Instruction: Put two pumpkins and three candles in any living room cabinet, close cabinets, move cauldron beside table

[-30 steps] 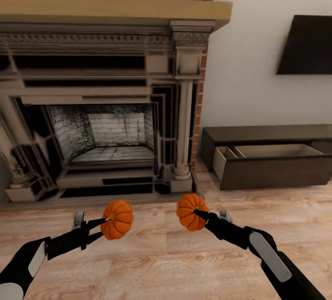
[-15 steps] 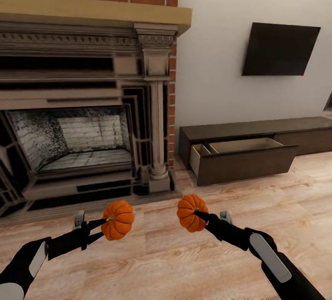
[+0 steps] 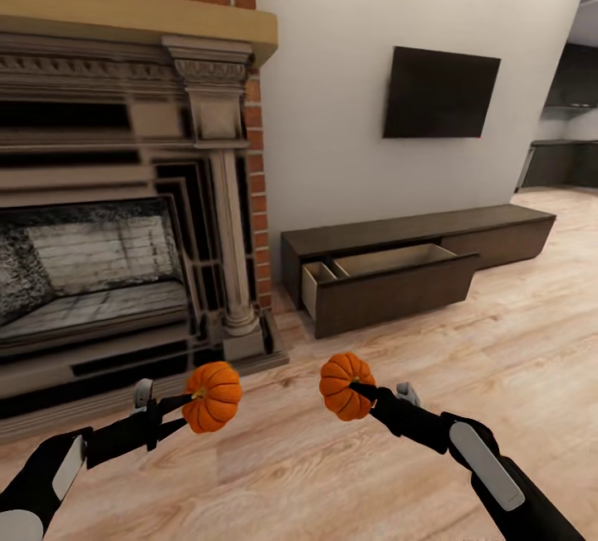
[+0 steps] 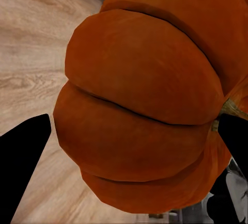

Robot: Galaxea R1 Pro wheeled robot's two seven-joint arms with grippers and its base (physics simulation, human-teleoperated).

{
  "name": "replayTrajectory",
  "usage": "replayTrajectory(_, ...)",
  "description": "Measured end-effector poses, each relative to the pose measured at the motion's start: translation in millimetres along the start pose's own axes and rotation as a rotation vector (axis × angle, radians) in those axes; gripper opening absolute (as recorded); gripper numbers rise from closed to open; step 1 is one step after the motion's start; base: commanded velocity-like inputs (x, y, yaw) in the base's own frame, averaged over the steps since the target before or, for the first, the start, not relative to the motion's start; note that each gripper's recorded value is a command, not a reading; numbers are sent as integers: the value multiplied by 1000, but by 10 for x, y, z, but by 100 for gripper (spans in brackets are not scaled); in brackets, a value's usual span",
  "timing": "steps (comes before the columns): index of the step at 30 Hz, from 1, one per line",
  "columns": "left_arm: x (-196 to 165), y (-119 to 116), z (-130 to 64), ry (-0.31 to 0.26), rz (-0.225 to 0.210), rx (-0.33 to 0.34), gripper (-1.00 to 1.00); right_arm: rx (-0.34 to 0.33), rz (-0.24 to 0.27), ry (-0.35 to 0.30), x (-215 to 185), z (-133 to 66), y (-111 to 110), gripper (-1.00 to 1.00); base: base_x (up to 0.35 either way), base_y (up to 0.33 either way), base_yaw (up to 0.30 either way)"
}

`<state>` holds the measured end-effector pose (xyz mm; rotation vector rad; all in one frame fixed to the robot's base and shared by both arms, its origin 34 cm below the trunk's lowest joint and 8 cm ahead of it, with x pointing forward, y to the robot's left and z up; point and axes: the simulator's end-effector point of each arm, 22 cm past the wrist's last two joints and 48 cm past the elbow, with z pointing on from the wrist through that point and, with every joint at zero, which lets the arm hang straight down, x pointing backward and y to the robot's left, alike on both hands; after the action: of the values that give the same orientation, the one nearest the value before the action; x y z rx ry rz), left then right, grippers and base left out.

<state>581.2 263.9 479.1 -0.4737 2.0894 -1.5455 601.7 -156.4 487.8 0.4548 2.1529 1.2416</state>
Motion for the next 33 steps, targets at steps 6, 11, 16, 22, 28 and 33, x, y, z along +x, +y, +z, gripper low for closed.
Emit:
replayTrajectory(6,1,-10,1,0,2,1,-100,-1,-1,-1,-5,-4,11,-100,124,-5,-282)
replayTrajectory(11,2,-15,5,0,3,0,-100,-4,0,-1,-2,-8,10,-100,117,0,-283)
replayTrajectory(16,1,-23,6,-1,4,0,-100,-19,43,-1,19,-12,-43,-100,97,-3,-288)
replayTrajectory(22,1,-27,7,-1,5,0,-100,-25,57,-3,20,-14,-48,-100,89,-58,-291)
replayTrajectory(28,1,-25,7,-1,5,0,-100,-19,62,-1,29,-15,-82,-100,88,-75,-293)
replayTrajectory(33,1,-26,7,-1,5,0,-100,-1,86,4,68,-12,-192,-100,87,-77,-293)
